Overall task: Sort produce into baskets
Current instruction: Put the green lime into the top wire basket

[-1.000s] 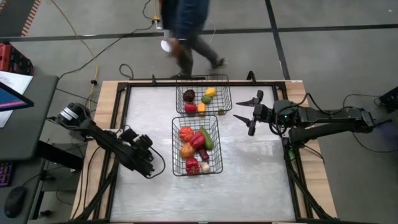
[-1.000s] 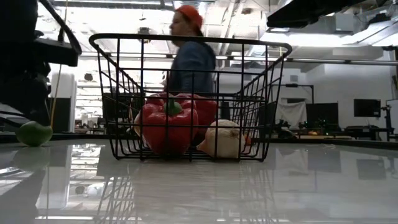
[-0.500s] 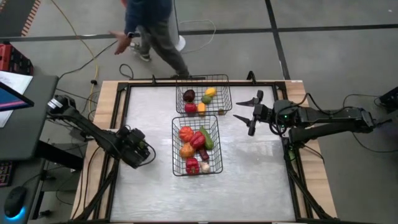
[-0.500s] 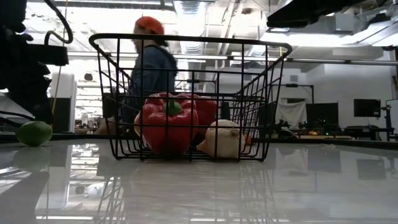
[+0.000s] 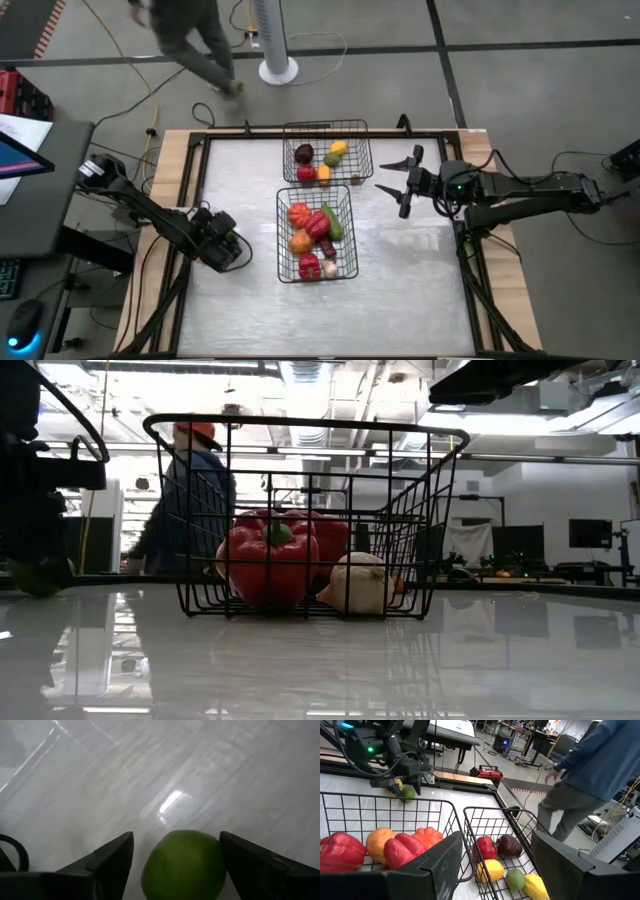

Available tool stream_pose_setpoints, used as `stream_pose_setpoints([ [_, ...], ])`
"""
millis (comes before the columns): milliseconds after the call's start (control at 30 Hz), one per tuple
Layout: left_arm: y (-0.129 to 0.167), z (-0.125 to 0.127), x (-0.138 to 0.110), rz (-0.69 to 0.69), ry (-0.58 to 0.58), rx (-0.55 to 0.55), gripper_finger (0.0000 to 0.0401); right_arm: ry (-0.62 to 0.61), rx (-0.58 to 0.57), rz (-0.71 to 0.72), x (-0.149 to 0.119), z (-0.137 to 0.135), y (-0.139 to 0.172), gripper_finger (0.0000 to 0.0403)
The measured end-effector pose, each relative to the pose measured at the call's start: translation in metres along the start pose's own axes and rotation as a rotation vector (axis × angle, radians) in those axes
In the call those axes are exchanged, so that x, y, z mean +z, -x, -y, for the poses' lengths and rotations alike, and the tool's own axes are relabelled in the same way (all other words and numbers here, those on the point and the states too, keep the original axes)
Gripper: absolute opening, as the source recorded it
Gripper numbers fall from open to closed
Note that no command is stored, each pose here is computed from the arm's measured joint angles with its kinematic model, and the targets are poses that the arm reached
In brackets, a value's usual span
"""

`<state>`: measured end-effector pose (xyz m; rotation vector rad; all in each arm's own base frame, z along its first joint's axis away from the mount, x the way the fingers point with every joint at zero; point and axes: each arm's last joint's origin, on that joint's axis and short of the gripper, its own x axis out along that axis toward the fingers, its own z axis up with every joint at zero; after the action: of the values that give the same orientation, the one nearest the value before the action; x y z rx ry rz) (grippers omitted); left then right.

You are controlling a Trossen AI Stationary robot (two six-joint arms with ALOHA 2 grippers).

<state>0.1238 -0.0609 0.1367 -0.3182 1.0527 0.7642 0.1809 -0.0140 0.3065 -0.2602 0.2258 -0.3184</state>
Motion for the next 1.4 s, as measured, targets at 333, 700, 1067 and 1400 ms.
stream_pose_setpoints([
  [333, -0.001, 0.002, -0.001, -0.037, 0.013, -0.007, 0.0190, 0.000, 0.000, 0.000, 0.000, 0.000, 0.000, 0.0265],
  [700, 0.043, 0.028, 0.050, 0.342, -0.003, -0.030, 0.0189, -0.002, -0.004, 0.016, 0.002, 0.000, 0.000, 0.0265],
  [1067, 0.051, 0.029, 0.146, 0.557, -0.028, -0.016, 0.0190, 0.000, -0.007, 0.028, 0.003, 0.001, 0.000, 0.0265],
  [1400, 0.037, -0.009, 0.208, 0.712, 0.063, -0.026, 0.0190, 0.010, -0.001, 0.004, 0.000, 0.000, 0.000, 0.0265],
])
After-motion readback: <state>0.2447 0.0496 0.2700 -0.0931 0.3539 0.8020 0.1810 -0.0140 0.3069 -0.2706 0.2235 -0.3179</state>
